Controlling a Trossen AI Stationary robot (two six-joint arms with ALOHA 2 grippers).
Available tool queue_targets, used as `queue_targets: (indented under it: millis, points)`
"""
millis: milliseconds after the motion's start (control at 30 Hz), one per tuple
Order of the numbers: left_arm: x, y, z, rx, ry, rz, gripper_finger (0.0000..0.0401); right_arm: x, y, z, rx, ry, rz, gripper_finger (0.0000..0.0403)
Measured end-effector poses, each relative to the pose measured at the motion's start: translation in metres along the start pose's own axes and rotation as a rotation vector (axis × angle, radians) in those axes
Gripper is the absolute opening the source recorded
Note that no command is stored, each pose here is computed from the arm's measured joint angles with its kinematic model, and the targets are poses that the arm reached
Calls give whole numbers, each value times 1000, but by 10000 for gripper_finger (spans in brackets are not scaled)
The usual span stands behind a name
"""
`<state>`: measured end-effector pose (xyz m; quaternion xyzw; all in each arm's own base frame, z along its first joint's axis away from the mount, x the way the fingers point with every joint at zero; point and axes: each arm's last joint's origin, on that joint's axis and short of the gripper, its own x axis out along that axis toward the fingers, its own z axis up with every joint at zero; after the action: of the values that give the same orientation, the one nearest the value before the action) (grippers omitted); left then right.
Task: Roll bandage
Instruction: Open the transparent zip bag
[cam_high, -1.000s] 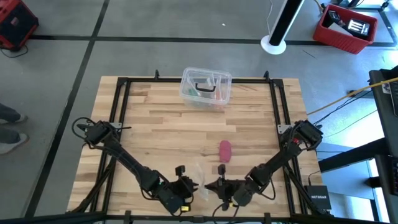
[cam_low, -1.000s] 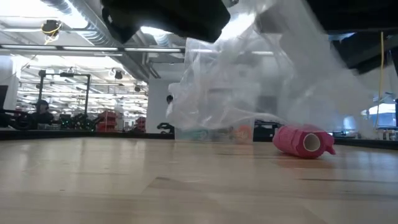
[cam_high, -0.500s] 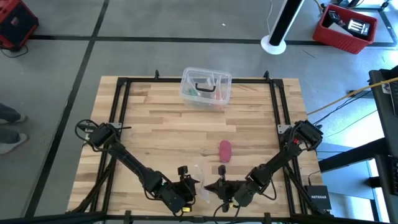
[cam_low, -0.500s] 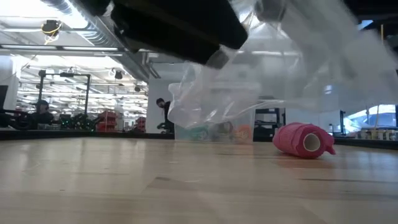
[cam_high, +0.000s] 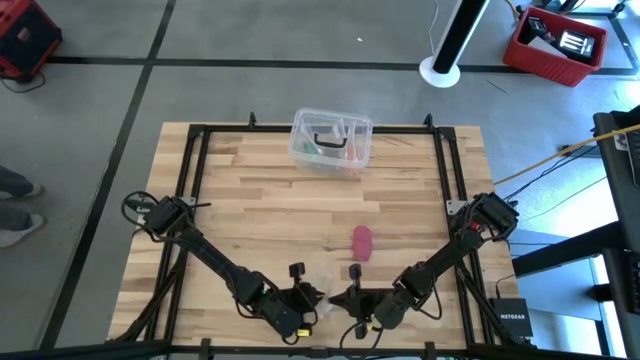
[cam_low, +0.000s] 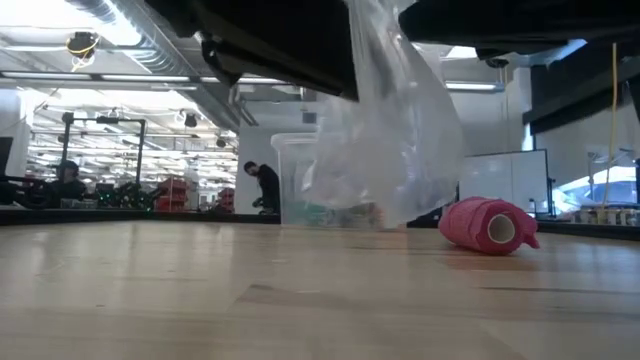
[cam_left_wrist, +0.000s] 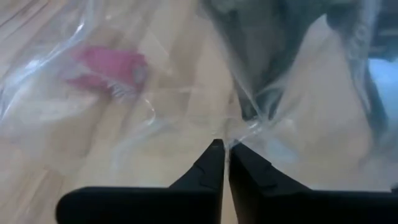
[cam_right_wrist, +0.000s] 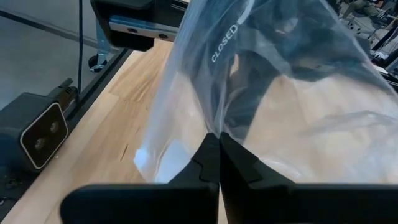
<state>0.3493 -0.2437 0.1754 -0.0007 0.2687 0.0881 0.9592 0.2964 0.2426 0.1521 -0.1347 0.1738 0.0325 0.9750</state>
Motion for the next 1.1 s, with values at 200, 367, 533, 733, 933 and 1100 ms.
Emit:
queue_targets:
  millis: [200, 367, 533, 733, 933, 1100]
  points:
    - [-19, -9, -9, 23, 23, 27, 1, -6, 6, -3, -34, 30, 7, 1]
    - [-55, -15, -10, -7, 23, 49, 0, -11, 10, -11, -19, 93, -4, 1]
    - [-68, -15, -14, -24, 37, 71, 0, -6, 3, -17, 47, 153, -17, 1]
    - [-63, -11, -11, -38, 44, 85, 0, 10, -9, -23, 156, 169, -26, 1]
    - [-57, -6, -9, -56, 79, 72, 14, 21, -16, -31, 239, 185, -52, 1]
    - [-51, 9, -9, -127, 238, 42, 71, 24, -19, -30, 273, 171, -60, 1]
